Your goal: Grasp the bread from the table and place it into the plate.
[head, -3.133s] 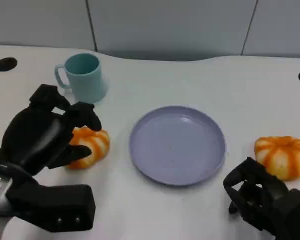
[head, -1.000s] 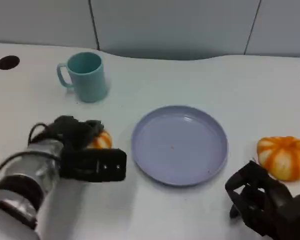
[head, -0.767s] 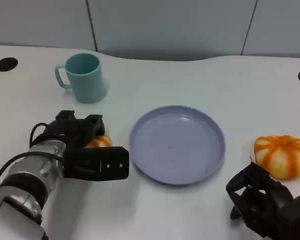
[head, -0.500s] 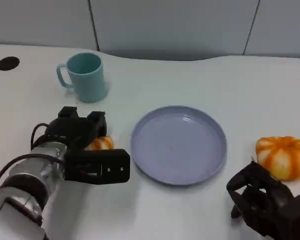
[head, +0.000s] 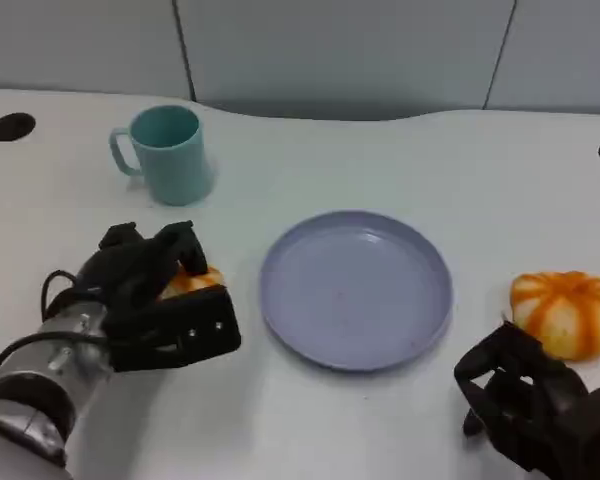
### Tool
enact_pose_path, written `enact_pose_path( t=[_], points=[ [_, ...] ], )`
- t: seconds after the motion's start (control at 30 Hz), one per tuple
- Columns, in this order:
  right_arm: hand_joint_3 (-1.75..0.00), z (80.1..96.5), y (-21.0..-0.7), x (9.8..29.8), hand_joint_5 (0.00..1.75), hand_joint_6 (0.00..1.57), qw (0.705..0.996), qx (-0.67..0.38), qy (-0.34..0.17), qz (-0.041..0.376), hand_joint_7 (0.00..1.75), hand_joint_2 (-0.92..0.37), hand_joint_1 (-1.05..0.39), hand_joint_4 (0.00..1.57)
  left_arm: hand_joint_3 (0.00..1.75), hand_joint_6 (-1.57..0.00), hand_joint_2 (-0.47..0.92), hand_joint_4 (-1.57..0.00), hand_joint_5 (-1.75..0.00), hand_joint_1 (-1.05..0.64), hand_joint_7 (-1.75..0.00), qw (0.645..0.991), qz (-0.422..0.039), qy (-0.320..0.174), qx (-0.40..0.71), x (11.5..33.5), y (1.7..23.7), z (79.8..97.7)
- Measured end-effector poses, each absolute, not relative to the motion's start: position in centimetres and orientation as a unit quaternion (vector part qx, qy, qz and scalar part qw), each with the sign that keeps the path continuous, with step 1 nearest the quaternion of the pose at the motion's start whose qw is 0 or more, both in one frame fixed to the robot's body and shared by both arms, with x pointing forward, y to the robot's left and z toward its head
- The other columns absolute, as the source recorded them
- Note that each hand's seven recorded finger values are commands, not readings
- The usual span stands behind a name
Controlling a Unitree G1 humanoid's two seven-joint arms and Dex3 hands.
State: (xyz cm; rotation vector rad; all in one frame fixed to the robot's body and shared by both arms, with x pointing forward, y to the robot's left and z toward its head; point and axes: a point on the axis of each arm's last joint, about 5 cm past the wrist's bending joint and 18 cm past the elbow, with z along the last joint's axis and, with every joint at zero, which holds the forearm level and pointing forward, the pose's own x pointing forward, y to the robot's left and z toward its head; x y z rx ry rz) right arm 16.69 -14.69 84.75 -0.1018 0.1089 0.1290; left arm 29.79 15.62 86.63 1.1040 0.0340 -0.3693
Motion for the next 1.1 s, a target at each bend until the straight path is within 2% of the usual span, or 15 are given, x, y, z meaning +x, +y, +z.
enact_pose_path(
  t=[0.27,0.43,0.53,0.73,0.9,1.1],
  points=[
    [-0.35,84.8,-14.6,17.0,1.75,0.37,0.995,-0.05,0.054,0.065,1.75,-0.92,-0.27,0.59,0.09,-0.59,0.86,-0.8,-1.75,-0.08,-1.75,0.897,-0.144,-0.031,0.417,30.0,16.4,87.9],
    [-0.35,84.8,-14.6,17.0,1.75,0.37,0.995,-0.049,0.056,0.065,1.75,-0.92,-0.29,0.6,0.09,-0.59,0.87,-0.8,-1.75,-0.06,-1.75,0.943,-0.137,-0.067,0.297,30.1,16.9,89.1],
    [-0.35,84.8,-14.6,17.0,1.75,0.37,0.995,-0.049,0.056,0.067,1.75,-0.92,-0.28,0.6,0.08,-0.57,0.86,-0.81,-1.75,-0.08,-1.75,0.958,-0.137,-0.086,0.235,29.9,16.9,89.6],
    [-0.34,84.8,-14.6,17.1,1.75,0.38,0.995,-0.047,0.055,0.071,1.75,-0.92,-0.28,0.62,0.08,-0.59,0.85,-0.83,-1.75,-0.08,-1.75,0.966,-0.165,-0.124,0.156,29.2,16.1,90.7],
    [-0.34,84.6,-14.5,17.1,1.75,0.38,0.995,-0.046,0.057,0.071,1.75,-0.92,-0.28,0.62,0.08,-0.63,0.84,-0.83,-1.75,-0.1,-1.75,0.955,-0.206,-0.163,0.137,29.2,14.2,91.9],
    [-0.34,84.5,-14.6,17.2,1.75,0.39,0.995,-0.047,0.056,0.07,1.75,-0.92,-0.3,0.63,0.09,-0.71,0.83,-0.9,-1.75,-0.15,-1.75,0.947,-0.241,-0.163,0.138,29.2,12.1,92.3]
  ],
)
